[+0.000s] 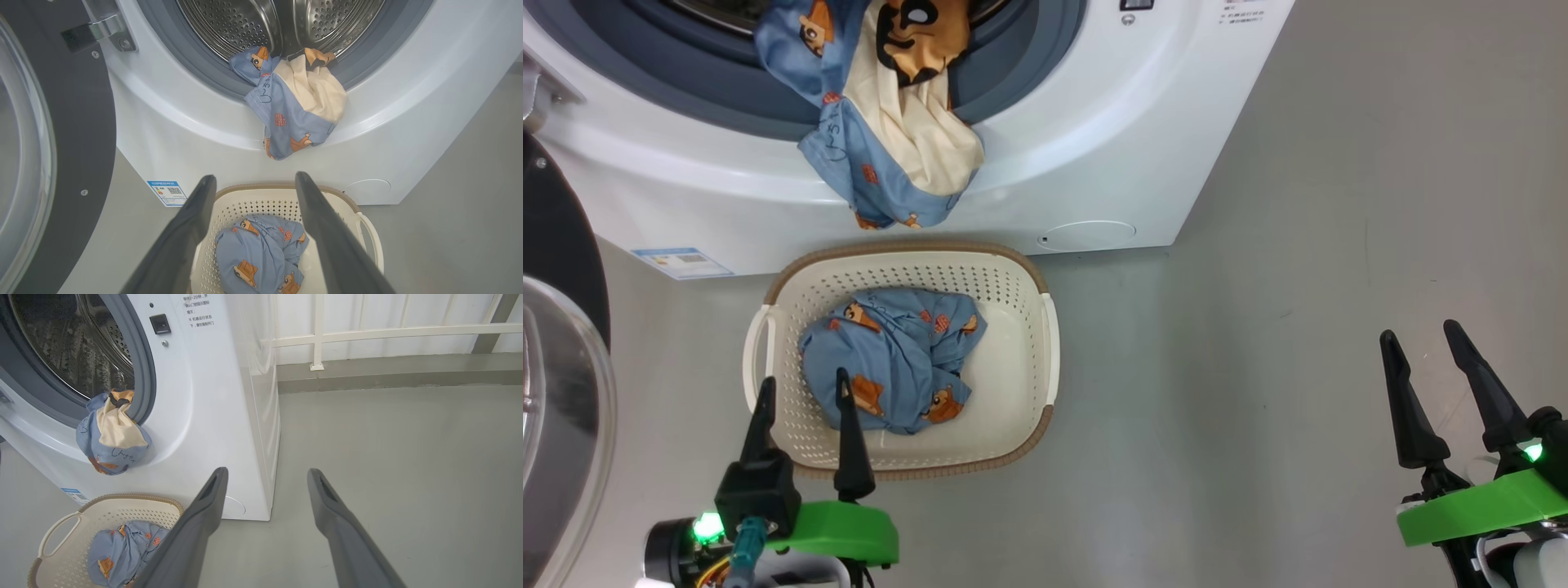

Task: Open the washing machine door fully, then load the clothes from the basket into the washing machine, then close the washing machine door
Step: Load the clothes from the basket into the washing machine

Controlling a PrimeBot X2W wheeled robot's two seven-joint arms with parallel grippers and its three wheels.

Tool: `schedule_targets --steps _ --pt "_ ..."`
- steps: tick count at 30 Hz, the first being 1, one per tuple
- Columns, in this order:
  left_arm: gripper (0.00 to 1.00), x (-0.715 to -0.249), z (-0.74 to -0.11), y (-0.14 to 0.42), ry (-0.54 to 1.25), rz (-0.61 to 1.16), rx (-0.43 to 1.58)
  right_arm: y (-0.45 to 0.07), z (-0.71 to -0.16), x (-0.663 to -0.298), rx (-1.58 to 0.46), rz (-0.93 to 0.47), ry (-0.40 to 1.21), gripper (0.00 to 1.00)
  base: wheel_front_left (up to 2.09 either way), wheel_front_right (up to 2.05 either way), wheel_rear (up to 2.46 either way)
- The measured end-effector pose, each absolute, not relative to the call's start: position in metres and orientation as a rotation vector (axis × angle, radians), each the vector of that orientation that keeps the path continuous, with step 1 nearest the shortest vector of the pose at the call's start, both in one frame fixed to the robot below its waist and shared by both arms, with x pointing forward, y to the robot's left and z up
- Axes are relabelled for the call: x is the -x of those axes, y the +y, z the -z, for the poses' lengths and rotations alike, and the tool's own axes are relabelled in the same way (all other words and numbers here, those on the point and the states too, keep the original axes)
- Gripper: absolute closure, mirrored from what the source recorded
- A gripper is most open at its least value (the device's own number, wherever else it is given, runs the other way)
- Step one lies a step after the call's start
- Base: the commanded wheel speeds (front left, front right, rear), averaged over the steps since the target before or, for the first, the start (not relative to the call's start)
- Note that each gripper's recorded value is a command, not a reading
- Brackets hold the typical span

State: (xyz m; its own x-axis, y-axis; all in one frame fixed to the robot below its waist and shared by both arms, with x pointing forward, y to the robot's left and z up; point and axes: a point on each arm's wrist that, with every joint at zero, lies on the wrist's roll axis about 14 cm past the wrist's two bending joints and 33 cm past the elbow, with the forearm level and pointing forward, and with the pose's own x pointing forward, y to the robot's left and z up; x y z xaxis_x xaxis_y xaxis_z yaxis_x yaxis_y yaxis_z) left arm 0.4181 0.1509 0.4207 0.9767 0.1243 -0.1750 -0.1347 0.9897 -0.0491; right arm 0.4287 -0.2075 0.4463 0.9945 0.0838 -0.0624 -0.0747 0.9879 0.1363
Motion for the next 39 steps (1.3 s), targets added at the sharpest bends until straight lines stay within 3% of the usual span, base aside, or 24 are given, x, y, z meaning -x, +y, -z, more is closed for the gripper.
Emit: schedule_targets --steps 17,39 --pt "0.00 -0.438 -0.413 0.131 0.211 -0.072 0.085 -0.218 -0.438 -0.419 -0.131 -0.040 0.098 0.00 0.00 0.00 0.00" --pt "0.00 -0.539 -0.368 0.091 0.291 0.005 0.147 -0.249 -0.417 -0.413 -0.116 0.062 0.156 0.00 0.00 0.00 0.00"
